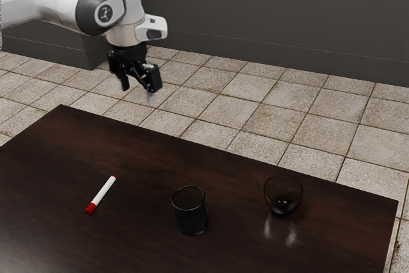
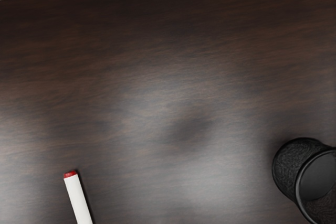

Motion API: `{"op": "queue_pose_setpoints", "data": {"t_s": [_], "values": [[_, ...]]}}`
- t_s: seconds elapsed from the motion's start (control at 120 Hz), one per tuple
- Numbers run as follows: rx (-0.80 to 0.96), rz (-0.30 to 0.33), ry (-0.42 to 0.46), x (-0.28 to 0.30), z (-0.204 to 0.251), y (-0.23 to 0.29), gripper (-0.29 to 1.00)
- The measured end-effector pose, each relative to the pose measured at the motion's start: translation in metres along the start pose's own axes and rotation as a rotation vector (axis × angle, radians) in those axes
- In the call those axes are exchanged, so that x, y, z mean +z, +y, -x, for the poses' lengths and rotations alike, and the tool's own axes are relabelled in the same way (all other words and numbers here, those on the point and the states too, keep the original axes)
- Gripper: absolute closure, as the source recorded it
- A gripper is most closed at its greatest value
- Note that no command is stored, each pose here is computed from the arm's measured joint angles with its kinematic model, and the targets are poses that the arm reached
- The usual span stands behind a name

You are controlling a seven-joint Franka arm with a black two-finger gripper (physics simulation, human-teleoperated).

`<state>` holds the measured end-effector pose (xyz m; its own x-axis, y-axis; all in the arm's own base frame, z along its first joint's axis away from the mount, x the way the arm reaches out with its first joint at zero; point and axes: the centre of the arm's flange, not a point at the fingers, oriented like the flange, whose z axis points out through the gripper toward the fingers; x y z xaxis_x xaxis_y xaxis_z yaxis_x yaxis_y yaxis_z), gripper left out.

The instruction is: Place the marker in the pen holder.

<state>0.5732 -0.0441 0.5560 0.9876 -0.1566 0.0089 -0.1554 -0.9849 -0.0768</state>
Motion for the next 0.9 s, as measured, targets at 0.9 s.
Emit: {"op": "queue_pose_setpoints", "data": {"t_s": [0.9], "values": [[-0.111, 0.01, -0.192, 0.31, 0.027, -0.153, 0.27]]}}
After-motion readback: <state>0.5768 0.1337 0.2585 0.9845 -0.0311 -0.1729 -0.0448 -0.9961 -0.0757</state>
